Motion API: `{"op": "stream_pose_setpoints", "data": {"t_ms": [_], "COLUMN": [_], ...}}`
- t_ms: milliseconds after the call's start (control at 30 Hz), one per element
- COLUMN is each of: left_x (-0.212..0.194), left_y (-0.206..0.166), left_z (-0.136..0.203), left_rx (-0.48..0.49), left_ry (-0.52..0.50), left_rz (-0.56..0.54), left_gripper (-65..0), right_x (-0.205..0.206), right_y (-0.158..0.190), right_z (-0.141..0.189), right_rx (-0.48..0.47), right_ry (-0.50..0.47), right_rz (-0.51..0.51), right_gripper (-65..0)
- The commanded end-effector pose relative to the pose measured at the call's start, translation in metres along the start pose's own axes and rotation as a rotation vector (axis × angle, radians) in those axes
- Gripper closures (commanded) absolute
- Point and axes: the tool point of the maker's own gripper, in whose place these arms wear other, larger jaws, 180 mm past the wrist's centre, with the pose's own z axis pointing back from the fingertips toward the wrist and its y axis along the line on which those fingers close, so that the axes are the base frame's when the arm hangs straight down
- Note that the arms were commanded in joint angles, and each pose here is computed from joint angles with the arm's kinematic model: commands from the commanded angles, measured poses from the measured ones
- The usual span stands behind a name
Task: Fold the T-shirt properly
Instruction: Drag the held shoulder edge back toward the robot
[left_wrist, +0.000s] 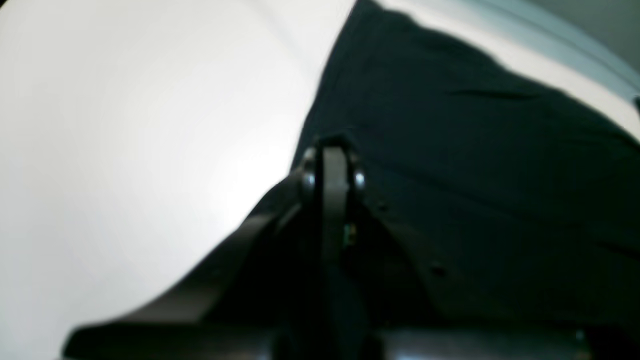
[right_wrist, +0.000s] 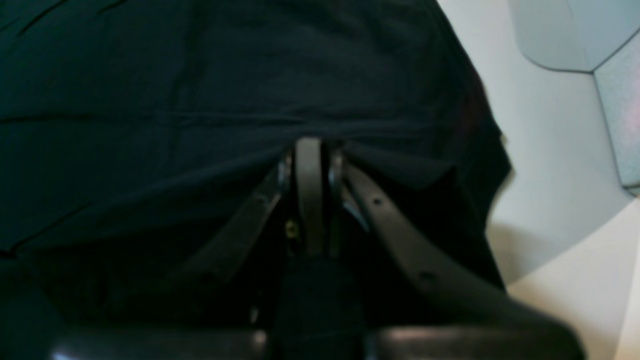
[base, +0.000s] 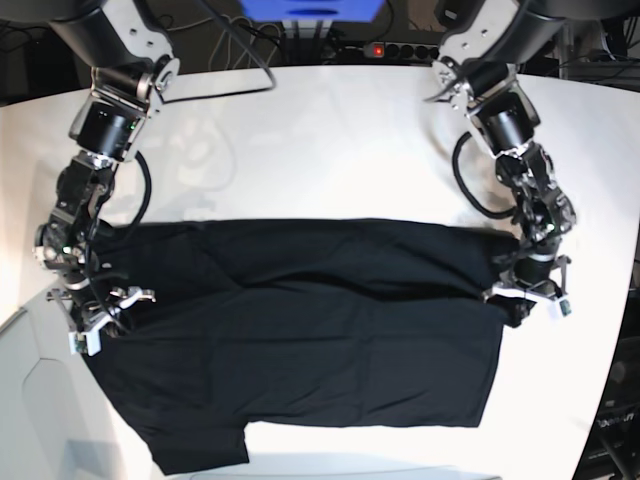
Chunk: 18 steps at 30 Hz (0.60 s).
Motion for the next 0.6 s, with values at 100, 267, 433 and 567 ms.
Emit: {"op": "stream_pose_setpoints", "data": {"t_ms": [100,267,433,567], "left_x": [0.016,0.020,0.027,0.028], "left_y": [0.004,0.005,0.001,-0.015], "left_z": [-0.004,-0.009,-0.011,-0.015], "left_rx": [-0.004,-0.004,-0.013,-0.048], "left_ry": [-0.037,-0.037,-0.048,-0.040], "left_rz": [0.002,0.005,0.002,-0.037], "left_gripper": [-0.5,-0.6,-4.0,-21.8], "right_x": [0.030,0.032,0.031,0.032], "right_y": [-0.007,-0.007,-0.007,-0.009], "right_z": [0.003,0.003,0.003,0.004], "right_rx": [-0.019,-0.019,-0.019,-0.024], "right_ry": [-0.085,-0.088,-0.087,-0.089], "right_rz": [-0.003,-0.003,-0.003,-0.006], "right_gripper": [0.0,0.0,0.0,-4.4]}}
